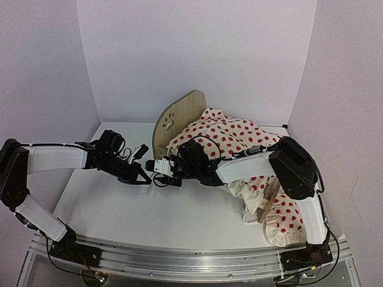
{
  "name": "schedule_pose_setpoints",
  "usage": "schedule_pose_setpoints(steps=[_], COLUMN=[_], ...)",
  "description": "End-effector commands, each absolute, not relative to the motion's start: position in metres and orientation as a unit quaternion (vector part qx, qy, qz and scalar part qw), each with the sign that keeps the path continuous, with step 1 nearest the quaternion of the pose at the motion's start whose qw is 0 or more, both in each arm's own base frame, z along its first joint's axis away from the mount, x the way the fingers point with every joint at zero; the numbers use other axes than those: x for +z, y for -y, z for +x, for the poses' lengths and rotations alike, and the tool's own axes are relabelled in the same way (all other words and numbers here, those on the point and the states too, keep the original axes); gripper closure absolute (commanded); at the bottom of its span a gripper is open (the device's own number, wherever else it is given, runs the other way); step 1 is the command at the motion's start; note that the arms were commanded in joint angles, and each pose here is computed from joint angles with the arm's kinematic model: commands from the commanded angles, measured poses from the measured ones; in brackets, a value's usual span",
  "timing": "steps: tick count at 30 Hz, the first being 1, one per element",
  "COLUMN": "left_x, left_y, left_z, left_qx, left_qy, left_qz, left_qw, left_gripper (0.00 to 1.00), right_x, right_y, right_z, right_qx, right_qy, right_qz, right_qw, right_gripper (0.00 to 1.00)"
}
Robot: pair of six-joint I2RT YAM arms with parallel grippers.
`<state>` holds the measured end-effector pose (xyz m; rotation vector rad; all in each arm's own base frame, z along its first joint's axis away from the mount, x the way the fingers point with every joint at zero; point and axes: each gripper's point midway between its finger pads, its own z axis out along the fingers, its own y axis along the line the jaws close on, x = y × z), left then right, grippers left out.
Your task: Set up the pet bed
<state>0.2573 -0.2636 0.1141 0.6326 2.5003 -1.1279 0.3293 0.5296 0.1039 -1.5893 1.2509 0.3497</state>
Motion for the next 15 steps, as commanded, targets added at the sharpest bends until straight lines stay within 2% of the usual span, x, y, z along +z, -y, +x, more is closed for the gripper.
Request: schedule_pose_setpoints(steps=[1,4,7,9,10,12,15], left_x=[0.130,0.132,0.134,0.140,0.145,0.162,0.186], left_y=[0.270,0.271,0.269,0.270,0.271,0.271,0.268], left_z=[0.247,0.252,0.258,0.262,0.265,0.271,0.257], left_qx=[-0.418,-0.416,-0.416,-0.420,-0.420,-0.403,-0.330], left_qy=[-0.859,-0.856,-0.854,-0.844,-0.835,-0.797,-0.649], left_qz=[0.248,0.253,0.254,0.267,0.285,0.356,0.557], left_qw=[0.164,0.175,0.184,0.198,0.214,0.275,0.401], left_gripper=[1.00,1.00,1.00,0.90,0.76,0.61,0.58], right_x=[0.126,0.126,0.132,0.134,0.136,0.150,0.167], right_y=[-0.552,-0.553,-0.550,-0.542,-0.538,-0.526,-0.512], right_z=[0.334,0.331,0.333,0.343,0.348,0.364,0.391], right_qx=[0.121,0.124,0.131,0.132,0.142,0.181,0.281], right_qy=[-0.461,-0.464,-0.489,-0.528,-0.551,-0.605,-0.685], right_qz=[-0.681,-0.678,-0.659,-0.628,-0.607,-0.545,-0.424], right_qw=[0.557,0.556,0.557,0.556,0.554,0.551,0.521], right_gripper=[0.70,0.87,0.99,1.00,1.00,1.00,1.00])
